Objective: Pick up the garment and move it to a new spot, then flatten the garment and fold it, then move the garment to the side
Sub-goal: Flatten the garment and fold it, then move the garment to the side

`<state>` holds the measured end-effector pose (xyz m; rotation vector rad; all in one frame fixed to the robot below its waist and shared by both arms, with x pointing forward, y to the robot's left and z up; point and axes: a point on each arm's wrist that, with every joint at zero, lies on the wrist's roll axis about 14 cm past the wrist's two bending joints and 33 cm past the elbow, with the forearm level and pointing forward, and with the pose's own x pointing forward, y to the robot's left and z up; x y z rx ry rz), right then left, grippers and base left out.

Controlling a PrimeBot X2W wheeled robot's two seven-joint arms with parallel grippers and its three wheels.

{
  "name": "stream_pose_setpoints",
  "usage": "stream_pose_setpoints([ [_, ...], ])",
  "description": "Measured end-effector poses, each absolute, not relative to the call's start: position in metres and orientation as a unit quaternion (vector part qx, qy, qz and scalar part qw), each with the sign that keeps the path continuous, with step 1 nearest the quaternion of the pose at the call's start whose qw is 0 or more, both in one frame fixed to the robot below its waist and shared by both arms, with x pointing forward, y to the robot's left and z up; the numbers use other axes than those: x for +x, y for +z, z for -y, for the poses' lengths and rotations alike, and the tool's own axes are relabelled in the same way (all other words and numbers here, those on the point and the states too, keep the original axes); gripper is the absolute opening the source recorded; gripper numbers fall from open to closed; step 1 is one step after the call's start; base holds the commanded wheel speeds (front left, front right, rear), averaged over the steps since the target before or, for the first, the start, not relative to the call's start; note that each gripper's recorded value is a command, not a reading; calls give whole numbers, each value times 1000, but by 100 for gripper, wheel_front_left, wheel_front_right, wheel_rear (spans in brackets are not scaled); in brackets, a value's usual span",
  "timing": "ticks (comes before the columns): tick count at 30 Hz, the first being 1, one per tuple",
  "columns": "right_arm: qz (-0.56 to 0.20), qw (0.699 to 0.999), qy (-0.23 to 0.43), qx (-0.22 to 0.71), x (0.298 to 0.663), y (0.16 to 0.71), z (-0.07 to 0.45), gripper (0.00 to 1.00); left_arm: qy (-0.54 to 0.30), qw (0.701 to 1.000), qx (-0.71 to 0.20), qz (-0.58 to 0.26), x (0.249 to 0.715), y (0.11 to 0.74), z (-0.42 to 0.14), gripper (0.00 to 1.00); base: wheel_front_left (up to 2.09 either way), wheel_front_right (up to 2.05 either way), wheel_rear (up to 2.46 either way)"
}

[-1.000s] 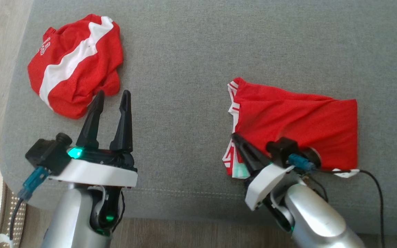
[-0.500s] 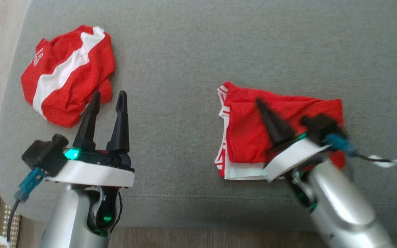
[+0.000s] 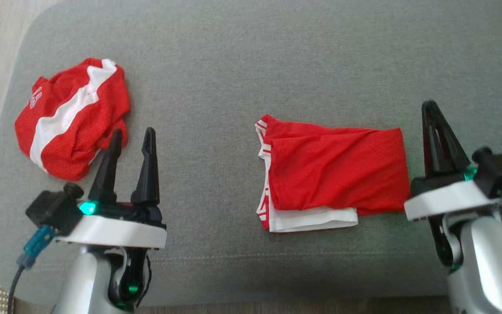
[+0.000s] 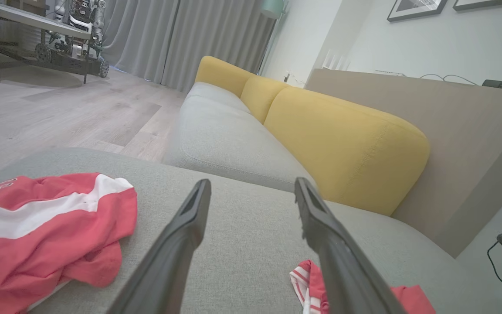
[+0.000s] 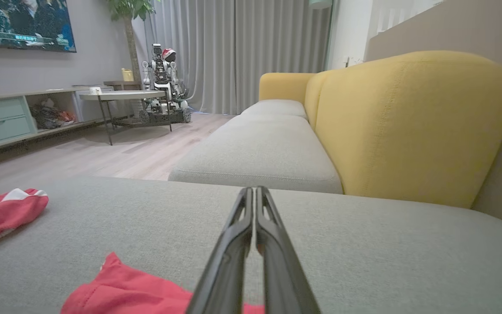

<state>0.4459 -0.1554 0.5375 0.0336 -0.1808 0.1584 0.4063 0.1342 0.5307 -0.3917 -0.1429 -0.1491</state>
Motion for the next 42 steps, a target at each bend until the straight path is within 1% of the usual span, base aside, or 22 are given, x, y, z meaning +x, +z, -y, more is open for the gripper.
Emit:
stream_pose_setpoints([
  [1, 88, 993, 73, 14, 442, 536, 159, 100, -76, 976, -194, 70, 405, 531, -133, 100, 0, 0, 0],
  [4, 81, 995, 55, 14, 433, 530, 169, 100, -74, 976, -192, 66, 403, 529, -131, 100, 0, 0, 0],
  [8, 74, 996, 53, 4, 427, 526, 170, 100, -76, 978, -181, 67, 402, 529, -129, 100, 0, 0, 0],
  [31, 56, 998, 33, 6, 429, 513, 181, 100, -74, 980, -180, 45, 399, 515, -126, 100, 0, 0, 0],
  [34, 33, 999, 20, 19, 427, 498, 189, 100, -73, 980, -180, 43, 399, 514, -126, 100, 0, 0, 0],
  [39, -38, 997, -1, 72, 419, 451, 194, 100, -73, 980, -180, 39, 399, 511, -126, 100, 0, 0, 0],
  [42, -85, 993, 2, 85, 415, 422, 187, 100, -73, 980, -180, 35, 400, 508, -125, 100, 0, 0, 0],
])
